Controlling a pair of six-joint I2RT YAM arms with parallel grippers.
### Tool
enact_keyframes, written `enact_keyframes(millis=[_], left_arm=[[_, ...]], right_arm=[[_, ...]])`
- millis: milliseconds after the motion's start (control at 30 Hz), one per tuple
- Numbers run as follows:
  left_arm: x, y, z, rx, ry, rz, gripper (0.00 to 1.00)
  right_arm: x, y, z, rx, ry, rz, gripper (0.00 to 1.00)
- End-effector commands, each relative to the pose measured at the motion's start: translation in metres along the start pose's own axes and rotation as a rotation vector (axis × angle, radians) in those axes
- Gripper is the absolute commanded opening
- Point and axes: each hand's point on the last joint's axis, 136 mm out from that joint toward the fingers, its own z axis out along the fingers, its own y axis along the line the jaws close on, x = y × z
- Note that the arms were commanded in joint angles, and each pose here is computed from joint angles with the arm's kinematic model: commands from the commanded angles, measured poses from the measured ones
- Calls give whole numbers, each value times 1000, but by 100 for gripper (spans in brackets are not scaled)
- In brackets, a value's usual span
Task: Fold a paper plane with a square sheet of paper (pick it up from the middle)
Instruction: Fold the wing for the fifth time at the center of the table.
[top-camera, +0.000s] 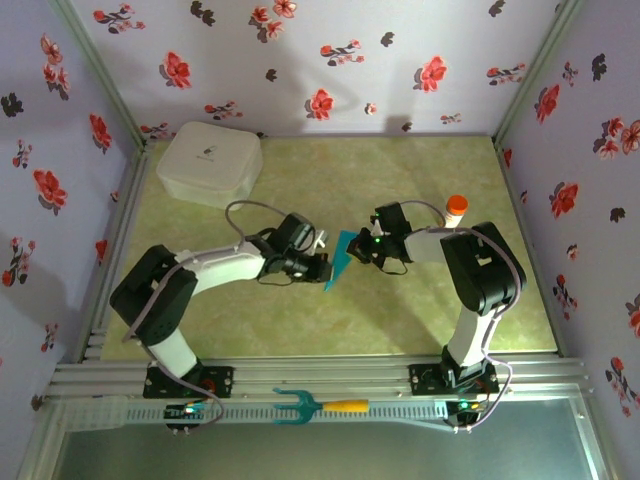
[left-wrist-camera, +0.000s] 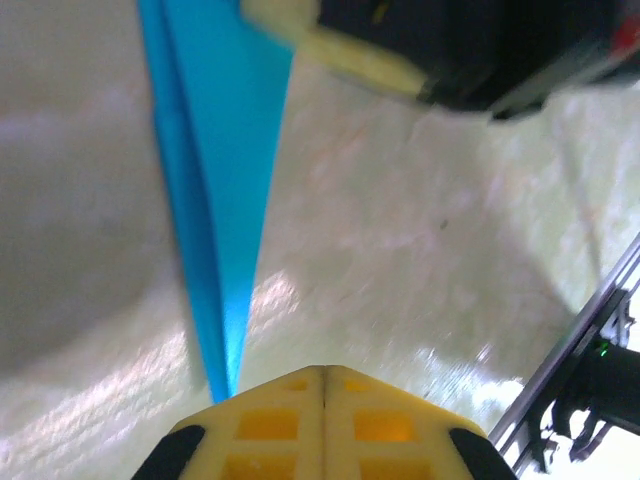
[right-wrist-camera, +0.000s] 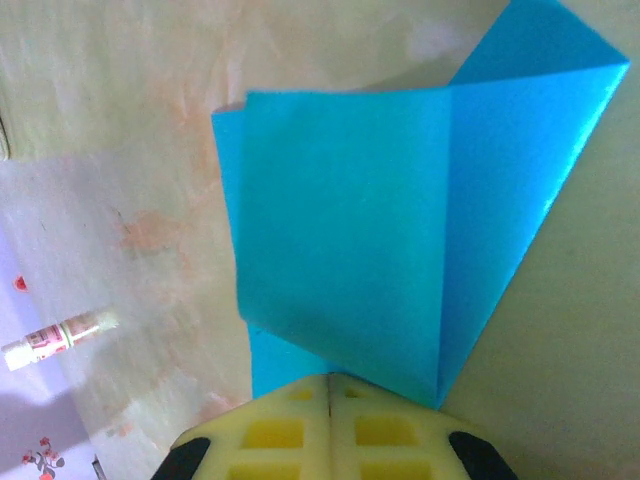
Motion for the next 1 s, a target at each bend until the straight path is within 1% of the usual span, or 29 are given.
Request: enact_keyframes(millis=[0, 100, 233, 433, 567, 633, 733, 900, 967], left_arm=[[-21, 7, 10, -13, -7, 11, 0], [-36, 8, 22, 12, -18, -10, 0], [-48, 9, 36, 8, -16, 0, 0], [-54, 12, 47, 16, -27, -2, 2], [-53, 15, 54, 19, -11, 2, 2], [-49, 19, 59, 14, 10, -4, 2], [-39, 34, 67, -34, 52, -33, 1], [-11, 64, 67, -146, 122, -61, 0], [1, 73, 67, -169, 153, -59, 0]], right_arm=[[15, -54, 4, 186, 19, 75, 1], [14, -53, 4, 181, 18, 74, 1], [14, -51, 5, 167, 20, 76, 2], [14, -49, 4, 160, 21, 73, 2], [15, -48, 4, 156, 23, 73, 2], [15, -48, 4, 157, 22, 71, 2], [14, -46, 4, 148, 24, 68, 3], [8, -32, -4, 106, 10, 38, 6], [2, -21, -12, 75, -6, 14, 8]])
